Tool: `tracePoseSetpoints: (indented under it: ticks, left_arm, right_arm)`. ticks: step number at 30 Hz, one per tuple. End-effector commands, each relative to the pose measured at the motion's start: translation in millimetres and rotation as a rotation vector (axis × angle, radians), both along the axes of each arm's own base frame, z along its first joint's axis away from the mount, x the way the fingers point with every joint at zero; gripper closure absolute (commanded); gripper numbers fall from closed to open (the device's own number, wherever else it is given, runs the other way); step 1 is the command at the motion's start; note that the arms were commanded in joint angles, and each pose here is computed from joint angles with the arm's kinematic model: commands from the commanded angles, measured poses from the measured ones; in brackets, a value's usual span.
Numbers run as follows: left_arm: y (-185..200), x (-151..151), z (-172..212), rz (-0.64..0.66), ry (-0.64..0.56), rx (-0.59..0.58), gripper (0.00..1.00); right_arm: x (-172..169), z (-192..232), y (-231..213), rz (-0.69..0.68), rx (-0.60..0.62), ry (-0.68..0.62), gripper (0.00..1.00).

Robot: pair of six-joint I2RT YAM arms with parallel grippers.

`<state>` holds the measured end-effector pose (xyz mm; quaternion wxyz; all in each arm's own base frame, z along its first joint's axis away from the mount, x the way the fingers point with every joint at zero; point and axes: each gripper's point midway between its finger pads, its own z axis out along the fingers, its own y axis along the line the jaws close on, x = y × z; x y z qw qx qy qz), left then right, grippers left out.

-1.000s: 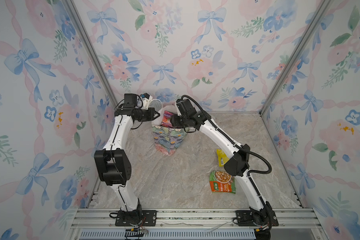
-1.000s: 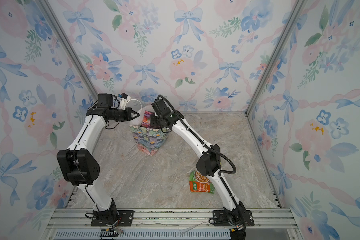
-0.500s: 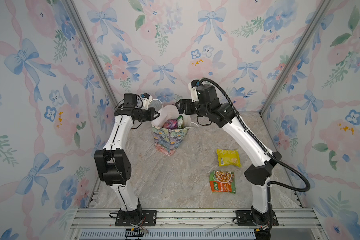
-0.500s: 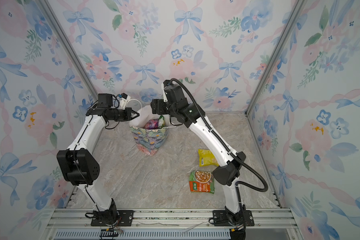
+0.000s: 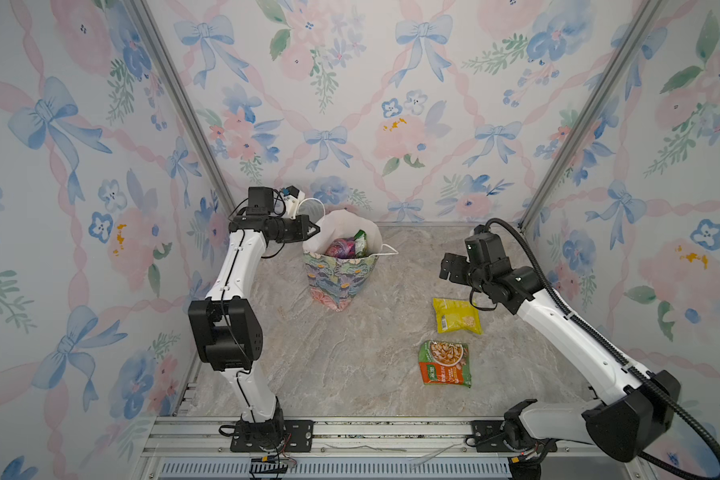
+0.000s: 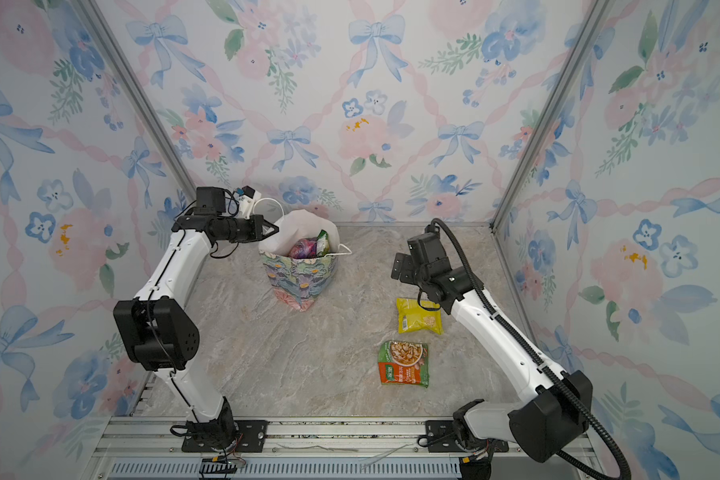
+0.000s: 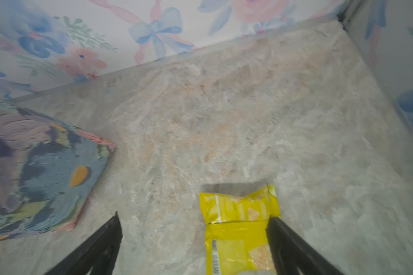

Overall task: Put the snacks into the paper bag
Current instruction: 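Move the right gripper back to the yellow chips packet, then grasp the yellow chips packet with the right gripper and drag it nearer the bag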

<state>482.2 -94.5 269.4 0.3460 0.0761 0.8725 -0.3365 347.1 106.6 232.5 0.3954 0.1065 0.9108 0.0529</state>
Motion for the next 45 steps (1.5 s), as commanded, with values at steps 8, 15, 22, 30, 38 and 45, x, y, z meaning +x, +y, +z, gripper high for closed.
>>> tracePoseSetpoints:
  ticks: [8,15,22,30,38,45]
  left_arm:
    - [0,-6,9,-0.012,-0.018,-0.01,1.0]
    - [-2,-5,7,-0.015,-0.015,-0.009,1.0]
    - [-5,-5,3,-0.018,-0.007,-0.005,1.0]
    - [-4,-4,2,-0.016,-0.007,-0.001,1.0]
    - [-4,-5,3,-0.016,-0.01,0.001,1.0]
    - [-4,-5,3,-0.019,-0.011,0.002,1.0]
  right_arm:
    - [-34,-96,-45,-0.172,0.061,0.205,0.03]
    - [-29,-140,-35,-0.141,0.047,0.322,0.03]
    - [-20,-173,-26,-0.112,0.015,0.383,0.03]
    - [-4,-197,31,0.099,-0.045,0.449,0.02]
    - [4,-206,123,0.5,-0.219,0.475,0.01]
    - [-5,-201,182,0.804,-0.339,0.458,0.01]
